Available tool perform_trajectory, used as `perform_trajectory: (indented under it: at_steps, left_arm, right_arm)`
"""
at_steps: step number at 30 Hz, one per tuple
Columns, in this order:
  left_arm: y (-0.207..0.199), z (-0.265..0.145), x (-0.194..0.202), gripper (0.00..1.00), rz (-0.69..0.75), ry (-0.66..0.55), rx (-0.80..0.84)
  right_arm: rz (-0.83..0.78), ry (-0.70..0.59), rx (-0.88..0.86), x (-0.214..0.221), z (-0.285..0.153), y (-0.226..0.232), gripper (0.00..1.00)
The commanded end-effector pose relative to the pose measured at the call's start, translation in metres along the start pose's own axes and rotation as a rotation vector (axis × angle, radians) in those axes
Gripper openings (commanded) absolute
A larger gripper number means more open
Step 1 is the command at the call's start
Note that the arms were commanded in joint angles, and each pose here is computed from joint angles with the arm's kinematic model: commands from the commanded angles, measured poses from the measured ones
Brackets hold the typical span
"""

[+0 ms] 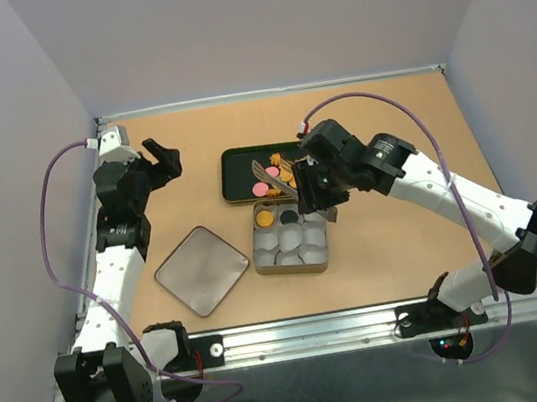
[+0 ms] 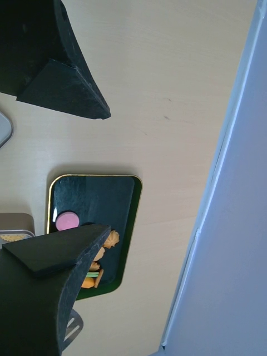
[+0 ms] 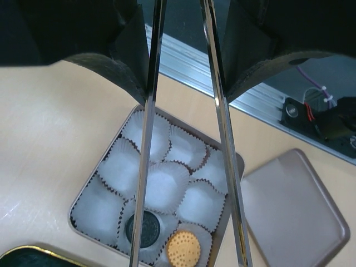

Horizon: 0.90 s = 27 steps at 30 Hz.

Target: Pack the cookies

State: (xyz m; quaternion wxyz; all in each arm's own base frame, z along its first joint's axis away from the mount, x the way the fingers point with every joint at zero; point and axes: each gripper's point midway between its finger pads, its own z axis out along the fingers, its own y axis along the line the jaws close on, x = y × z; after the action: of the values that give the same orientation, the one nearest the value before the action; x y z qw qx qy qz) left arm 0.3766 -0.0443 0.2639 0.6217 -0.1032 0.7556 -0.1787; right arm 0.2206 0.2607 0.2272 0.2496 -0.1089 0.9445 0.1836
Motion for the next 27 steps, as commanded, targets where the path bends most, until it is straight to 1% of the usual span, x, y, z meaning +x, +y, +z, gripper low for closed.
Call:
perform_trajectory:
  at_steps: [1,3,8,13,20,27]
  left_arm:
    - [-0.004,-0.005,-0.013,0.86,0.022,-0.053,0.02]
    - [-0.004,-0.005,-0.013,0.86,0.022,-0.05,0.019]
    - [-0.005,-0.005,-0.013,0.86,0.019,-0.052,0.022]
    - [-0.005,-0.004,-0.012,0.86,0.02,-0.047,0.026]
    - [-0.007,-0.004,-0.012,0.86,0.017,-0.045,0.03]
    - [-0.006,-0.004,-0.013,0.86,0.016,-0.046,0.028]
  right_arm:
    - [-0.04,-0.041,0.055,-0.024,0.014,0.002,0.53]
    - [-0.049,-0.038,0.074,-0.029,0.022,0.001,0.53]
    - [-0.084,0.02,0.144,-0.032,0.059,-0.008,0.52]
    - [-0.094,0.032,0.156,-0.048,0.08,-0.015,0.5]
    - [-0.086,0.05,0.18,-0.063,0.102,-0.032,0.49]
    - [-0.081,0.09,0.157,-0.061,0.118,-0.036,0.49]
